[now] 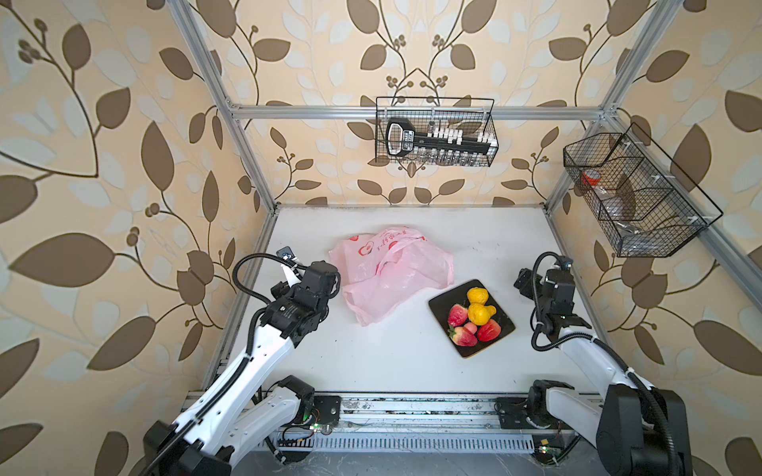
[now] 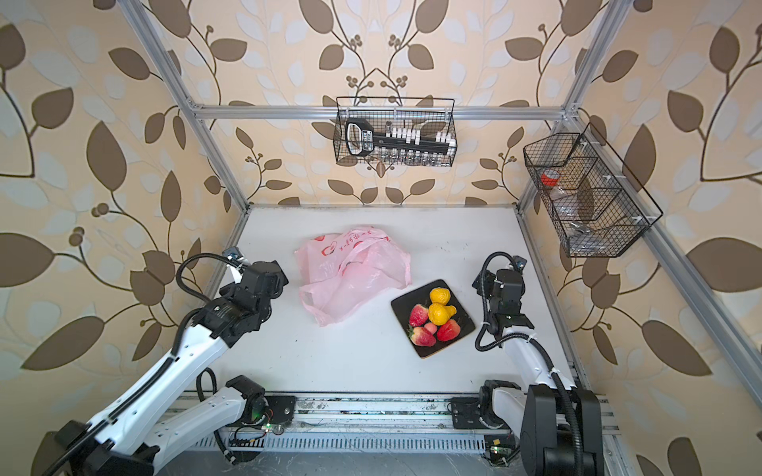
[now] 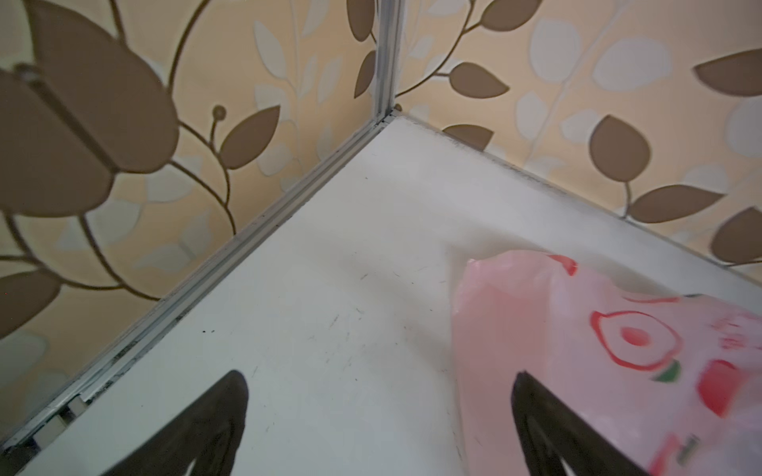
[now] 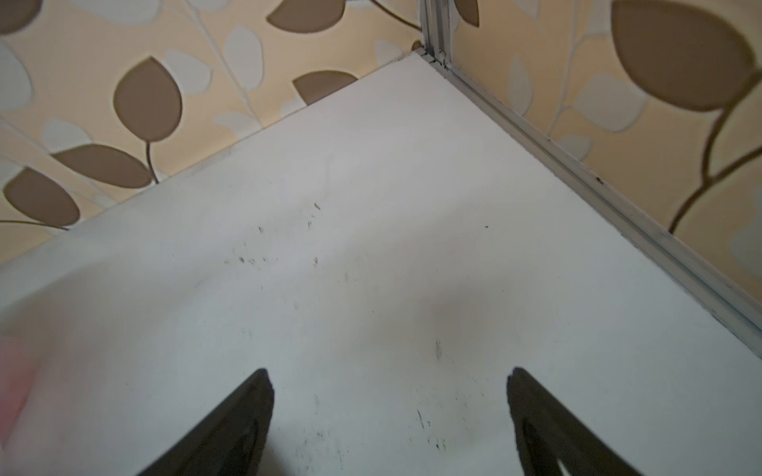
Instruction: Take the fake fruits out of the plastic bag
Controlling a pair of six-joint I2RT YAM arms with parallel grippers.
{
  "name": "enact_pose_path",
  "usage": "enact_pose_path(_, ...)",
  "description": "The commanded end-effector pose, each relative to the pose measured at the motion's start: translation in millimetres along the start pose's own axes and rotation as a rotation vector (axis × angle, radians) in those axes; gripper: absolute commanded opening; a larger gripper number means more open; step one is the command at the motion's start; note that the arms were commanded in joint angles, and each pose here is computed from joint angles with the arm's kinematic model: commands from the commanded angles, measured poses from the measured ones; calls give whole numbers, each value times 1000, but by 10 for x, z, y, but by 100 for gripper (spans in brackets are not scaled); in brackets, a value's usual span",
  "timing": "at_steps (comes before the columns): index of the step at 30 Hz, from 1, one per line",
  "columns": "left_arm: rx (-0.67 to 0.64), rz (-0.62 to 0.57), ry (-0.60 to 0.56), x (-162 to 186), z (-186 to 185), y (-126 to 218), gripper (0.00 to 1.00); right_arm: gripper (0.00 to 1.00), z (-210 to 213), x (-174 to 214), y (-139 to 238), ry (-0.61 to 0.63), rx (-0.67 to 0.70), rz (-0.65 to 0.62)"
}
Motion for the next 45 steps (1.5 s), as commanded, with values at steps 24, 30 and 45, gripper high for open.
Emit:
enact_pose_path(24,266,-58,-223,539,-324,-944,99,99,274,248,-198,198,-356,-181)
enact_pose_path(30,259,-131,-220,533,-406,-1087,99,99,277,246,-200,197,-354,-182)
enact_pose_path(45,314,-137,-238,749,-506,-1278,99,99,274,247,-207,198,-348,-181)
Point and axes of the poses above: each gripper's point midway between its finger pads, its own y axis back along the fingers, its own z axis along the line the jaws close on, x = y × z, the point moved 5 cm from there along y, back along the fingers, and after that the axes turned 15 degrees about -y, right-handed, at the moved point
